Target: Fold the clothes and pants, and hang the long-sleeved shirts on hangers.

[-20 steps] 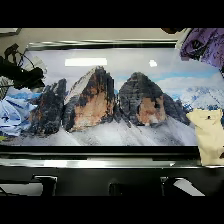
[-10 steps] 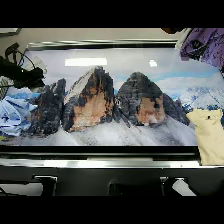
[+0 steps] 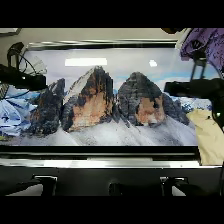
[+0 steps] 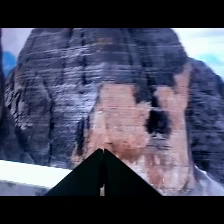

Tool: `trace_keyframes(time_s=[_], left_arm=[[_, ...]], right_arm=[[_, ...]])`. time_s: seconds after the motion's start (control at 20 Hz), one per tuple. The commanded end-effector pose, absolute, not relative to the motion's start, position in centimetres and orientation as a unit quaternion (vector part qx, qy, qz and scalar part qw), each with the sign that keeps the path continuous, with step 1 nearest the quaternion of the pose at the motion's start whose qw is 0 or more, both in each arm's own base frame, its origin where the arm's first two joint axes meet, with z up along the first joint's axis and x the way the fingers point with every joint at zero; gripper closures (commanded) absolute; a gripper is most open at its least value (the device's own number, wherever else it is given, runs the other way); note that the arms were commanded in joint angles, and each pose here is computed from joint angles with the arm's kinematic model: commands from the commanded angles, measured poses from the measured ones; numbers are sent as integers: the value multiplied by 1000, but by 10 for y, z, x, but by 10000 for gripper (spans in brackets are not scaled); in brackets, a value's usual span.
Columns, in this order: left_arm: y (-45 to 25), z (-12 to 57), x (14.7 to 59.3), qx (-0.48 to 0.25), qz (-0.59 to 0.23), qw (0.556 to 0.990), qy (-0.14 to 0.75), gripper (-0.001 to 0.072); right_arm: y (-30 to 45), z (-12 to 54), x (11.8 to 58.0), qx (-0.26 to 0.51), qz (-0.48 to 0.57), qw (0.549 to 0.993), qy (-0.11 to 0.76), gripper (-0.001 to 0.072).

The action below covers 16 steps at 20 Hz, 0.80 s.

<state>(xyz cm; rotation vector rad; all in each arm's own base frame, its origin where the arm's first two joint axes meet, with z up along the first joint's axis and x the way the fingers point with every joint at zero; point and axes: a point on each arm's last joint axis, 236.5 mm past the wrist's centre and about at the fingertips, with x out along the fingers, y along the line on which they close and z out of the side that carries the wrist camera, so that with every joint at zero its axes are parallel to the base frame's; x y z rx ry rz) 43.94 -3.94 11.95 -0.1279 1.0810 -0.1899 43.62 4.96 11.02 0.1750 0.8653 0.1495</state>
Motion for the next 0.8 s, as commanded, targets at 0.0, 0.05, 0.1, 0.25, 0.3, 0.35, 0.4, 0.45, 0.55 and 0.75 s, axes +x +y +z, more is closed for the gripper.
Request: trace_keyframes(time_s=[0.0,0.05,0.1,0.25,0.3,0.35,0.4,0.45,0.55,0.75], left_arm=[[-45,121,428,-40,-98,879,465,692],[-44,125,427,-41,-96,884,457,692],[-42,128,426,-38,-93,885,455,691],[-43,125,425,-38,-94,882,460,690],[-42,125,425,-38,-94,882,460,690],[-43,125,425,-38,-94,882,460,689],[-43,125,425,-38,-94,882,460,690],[-43,125,425,-38,-94,882,460,689],[-43,125,425,-38,-94,882,460,689],[-43,125,425,-38,-94,882,460,690]], right_arm=[[120,107,417,43,150,887,435,684],[125,107,416,40,156,886,435,684],[126,107,415,39,157,886,434,684],[123,105,414,32,153,885,439,684],[123,105,414,32,153,885,438,684],[123,105,414,32,153,885,438,684],[123,105,414,32,153,885,438,684],[123,105,414,32,153,885,438,683],[123,105,414,32,153,885,438,683],[123,105,414,32,153,885,438,683]])
